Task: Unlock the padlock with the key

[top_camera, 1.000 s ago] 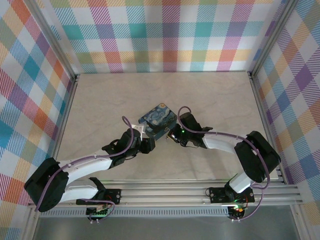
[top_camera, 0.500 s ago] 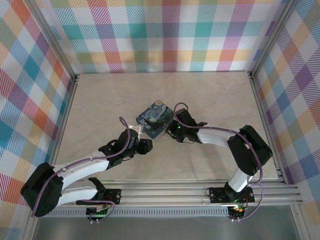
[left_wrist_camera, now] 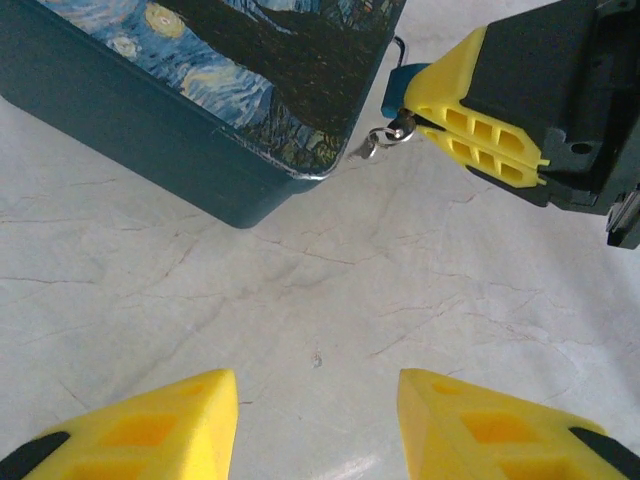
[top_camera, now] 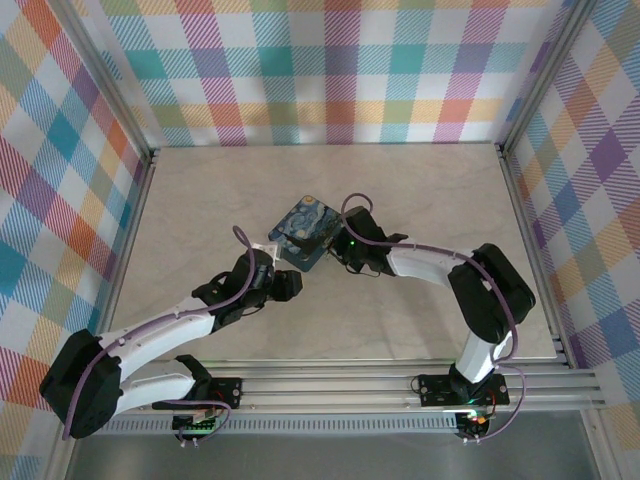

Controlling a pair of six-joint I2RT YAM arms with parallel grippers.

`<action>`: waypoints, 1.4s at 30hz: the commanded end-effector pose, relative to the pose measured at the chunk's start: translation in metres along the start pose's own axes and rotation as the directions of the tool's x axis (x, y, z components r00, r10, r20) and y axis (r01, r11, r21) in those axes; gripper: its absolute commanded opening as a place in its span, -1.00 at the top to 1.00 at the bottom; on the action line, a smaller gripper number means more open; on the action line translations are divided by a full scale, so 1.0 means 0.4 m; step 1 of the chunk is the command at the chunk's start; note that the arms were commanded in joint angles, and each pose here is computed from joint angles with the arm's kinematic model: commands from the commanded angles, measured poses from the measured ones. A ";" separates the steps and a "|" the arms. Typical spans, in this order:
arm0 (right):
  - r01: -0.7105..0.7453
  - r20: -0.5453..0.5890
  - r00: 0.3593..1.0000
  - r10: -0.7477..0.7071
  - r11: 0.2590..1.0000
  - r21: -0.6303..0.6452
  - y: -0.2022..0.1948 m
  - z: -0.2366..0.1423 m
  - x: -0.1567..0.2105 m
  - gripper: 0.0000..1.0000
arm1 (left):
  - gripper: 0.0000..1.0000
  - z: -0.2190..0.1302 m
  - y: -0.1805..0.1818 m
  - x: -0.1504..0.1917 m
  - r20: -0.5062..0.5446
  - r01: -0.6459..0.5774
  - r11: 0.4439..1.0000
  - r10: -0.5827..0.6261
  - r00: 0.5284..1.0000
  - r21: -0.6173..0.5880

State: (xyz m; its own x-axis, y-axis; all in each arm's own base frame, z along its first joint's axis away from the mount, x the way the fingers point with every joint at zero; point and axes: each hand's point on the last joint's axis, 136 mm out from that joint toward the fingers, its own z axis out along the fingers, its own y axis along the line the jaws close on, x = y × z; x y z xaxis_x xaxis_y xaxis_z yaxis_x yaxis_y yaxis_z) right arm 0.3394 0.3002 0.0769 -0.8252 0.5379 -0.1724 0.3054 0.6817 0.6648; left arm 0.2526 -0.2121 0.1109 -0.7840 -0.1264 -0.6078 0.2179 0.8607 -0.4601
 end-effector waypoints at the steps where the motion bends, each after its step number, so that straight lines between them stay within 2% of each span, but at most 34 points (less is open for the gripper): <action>1: 0.019 0.024 1.000 -0.020 1.000 0.024 -0.007 0.001 -0.007 1.00 | 0.05 -0.024 -0.004 -0.028 0.022 -0.008 1.000 0.008 1.000 -0.004; 5: 0.081 0.030 0.996 -0.081 0.997 0.006 0.028 -0.033 -0.022 1.00 | -0.02 -0.034 0.011 -0.026 0.038 -0.004 1.000 0.005 0.999 -0.022; 8: 0.127 0.048 0.991 -0.129 0.991 0.043 0.022 -0.070 -0.047 1.00 | -0.12 -0.040 0.018 -0.041 0.050 -0.008 0.999 0.010 0.999 -0.041; 10: 0.124 0.059 0.990 -0.127 0.991 0.043 0.012 -0.088 -0.069 1.00 | -0.14 -0.047 -0.007 -0.068 0.046 -0.045 0.999 0.046 0.998 -0.016; 14: 0.126 0.087 0.988 -0.129 0.991 0.037 -0.010 -0.126 -0.112 1.00 | -0.16 -0.050 -0.022 -0.114 0.027 -0.124 0.990 0.125 0.992 -0.061; 19: 0.197 0.012 0.980 -0.197 0.980 -0.025 -0.035 -0.162 -0.153 1.00 | -0.18 -0.044 -0.021 -0.127 0.045 -0.107 0.992 0.110 0.993 -0.066; 23: 0.210 -0.071 0.975 -0.211 0.978 -0.019 -0.104 -0.196 -0.206 1.00 | -0.19 -0.043 -0.008 -0.121 0.042 -0.096 0.992 0.099 0.994 -0.080; 30: 0.262 -0.146 0.952 -0.268 0.963 -0.060 -0.171 -0.178 -0.219 0.95 | -0.21 -0.035 0.013 -0.101 0.021 -0.089 0.992 0.091 0.996 -0.092; 33: 0.253 -0.151 0.955 -0.255 0.967 -0.036 -0.188 -0.163 -0.223 0.84 | -0.21 -0.031 0.016 -0.098 0.016 -0.089 0.991 0.091 0.996 -0.097; 37: 0.255 -0.144 0.956 -0.255 0.967 -0.019 -0.197 -0.149 -0.233 0.61 | -0.22 -0.029 0.018 -0.097 0.014 -0.087 0.991 0.089 0.996 -0.099; 40: 0.255 -0.153 0.955 -0.253 0.967 -0.007 -0.202 -0.141 -0.237 0.21 | -0.22 -0.030 0.020 -0.098 0.012 -0.092 0.990 0.094 0.996 -0.102; 42: 0.258 -0.153 0.955 -0.256 0.966 -0.005 -0.199 -0.145 -0.240 0.08 | -0.22 -0.033 0.024 -0.101 0.009 -0.097 0.989 0.099 0.995 -0.110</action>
State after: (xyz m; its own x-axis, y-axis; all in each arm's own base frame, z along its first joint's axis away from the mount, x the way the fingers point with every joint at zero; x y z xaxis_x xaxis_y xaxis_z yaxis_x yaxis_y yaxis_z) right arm 0.3661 0.1620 0.0784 -0.9309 0.2910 -0.2208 0.1063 0.7941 0.5984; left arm 0.2781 -0.2011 0.1467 -0.7463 -0.0652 -0.6624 0.2401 0.9018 -0.3592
